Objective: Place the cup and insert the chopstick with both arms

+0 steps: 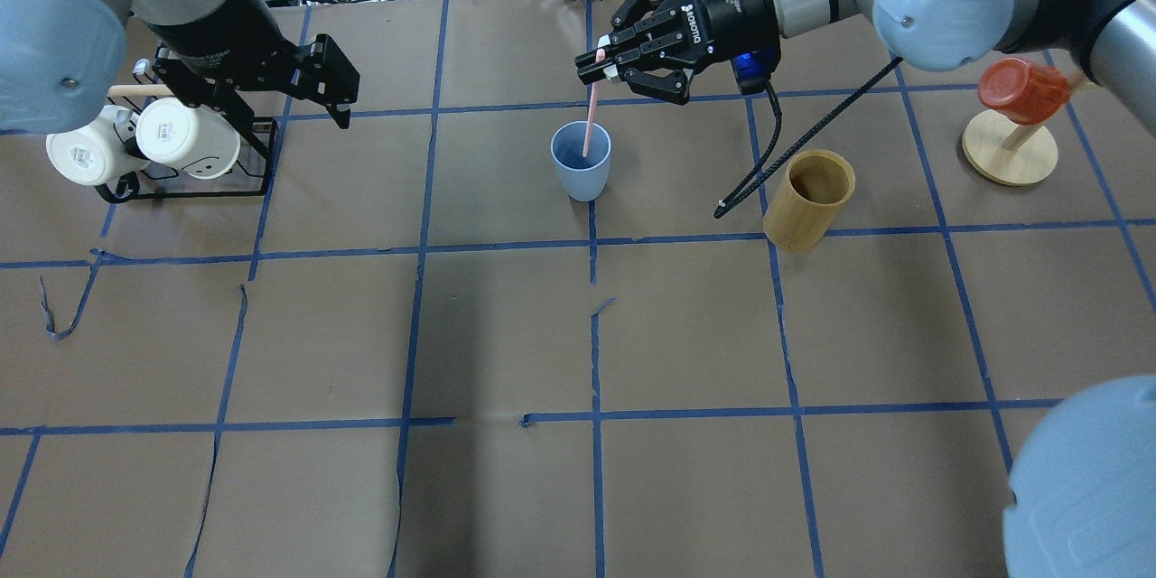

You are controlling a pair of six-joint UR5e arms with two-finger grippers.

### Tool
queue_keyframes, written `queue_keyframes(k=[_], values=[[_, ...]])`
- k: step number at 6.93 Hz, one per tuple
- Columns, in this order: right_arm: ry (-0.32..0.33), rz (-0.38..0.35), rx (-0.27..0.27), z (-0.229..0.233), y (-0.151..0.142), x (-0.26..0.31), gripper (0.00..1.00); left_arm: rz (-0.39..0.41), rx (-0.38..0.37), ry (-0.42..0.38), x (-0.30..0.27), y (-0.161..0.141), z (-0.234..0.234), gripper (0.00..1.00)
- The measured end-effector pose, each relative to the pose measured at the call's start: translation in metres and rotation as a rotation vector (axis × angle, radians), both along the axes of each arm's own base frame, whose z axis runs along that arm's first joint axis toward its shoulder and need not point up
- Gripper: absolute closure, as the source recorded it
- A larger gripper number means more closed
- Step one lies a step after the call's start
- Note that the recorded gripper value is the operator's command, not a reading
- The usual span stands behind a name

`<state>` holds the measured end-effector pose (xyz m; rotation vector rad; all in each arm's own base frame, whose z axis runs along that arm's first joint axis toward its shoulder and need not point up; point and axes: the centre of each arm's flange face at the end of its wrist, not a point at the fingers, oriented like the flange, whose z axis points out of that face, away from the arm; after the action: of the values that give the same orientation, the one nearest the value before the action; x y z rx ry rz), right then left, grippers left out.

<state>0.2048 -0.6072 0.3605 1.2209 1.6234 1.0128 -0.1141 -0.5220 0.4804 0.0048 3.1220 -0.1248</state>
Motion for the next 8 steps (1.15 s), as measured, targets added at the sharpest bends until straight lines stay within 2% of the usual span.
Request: queue_keyframes(k=[1,2,3,4,6,7,8], values=[[-0.007,-0.001,0.0,-0.006,-0.003,0.002,1.0,0.0,0.001,0.001,0.0,0.0,-0.001,0.0],[-0.008,-0.001,-0.001,-0.012,-0.005,0.002,0.5,0.001,0.001,0.001,0.0,0.0,-0.001,0.0],[-0.001,0.002,-0.005,-0.017,-0.007,0.002,0.15,0.0,0.001,-0.001,0.001,0.0,-0.002,0.0],[0.019,0.011,-0.023,-0.019,-0.007,0.002,0.01,0.0,0.002,-0.002,0.001,-0.001,-0.003,0.0],[0.059,0.015,-0.033,-0.017,-0.008,0.0,0.0,0.002,0.002,-0.003,0.002,-0.002,-0.003,0.0],[0.078,-0.006,-0.028,-0.009,-0.011,0.0,0.0,0.003,0.003,-0.003,0.002,-0.002,-0.003,0.0],[0.126,-0.034,-0.041,0.003,-0.014,-0.002,0.0,0.005,0.003,-0.003,0.004,-0.002,-0.003,0.0]])
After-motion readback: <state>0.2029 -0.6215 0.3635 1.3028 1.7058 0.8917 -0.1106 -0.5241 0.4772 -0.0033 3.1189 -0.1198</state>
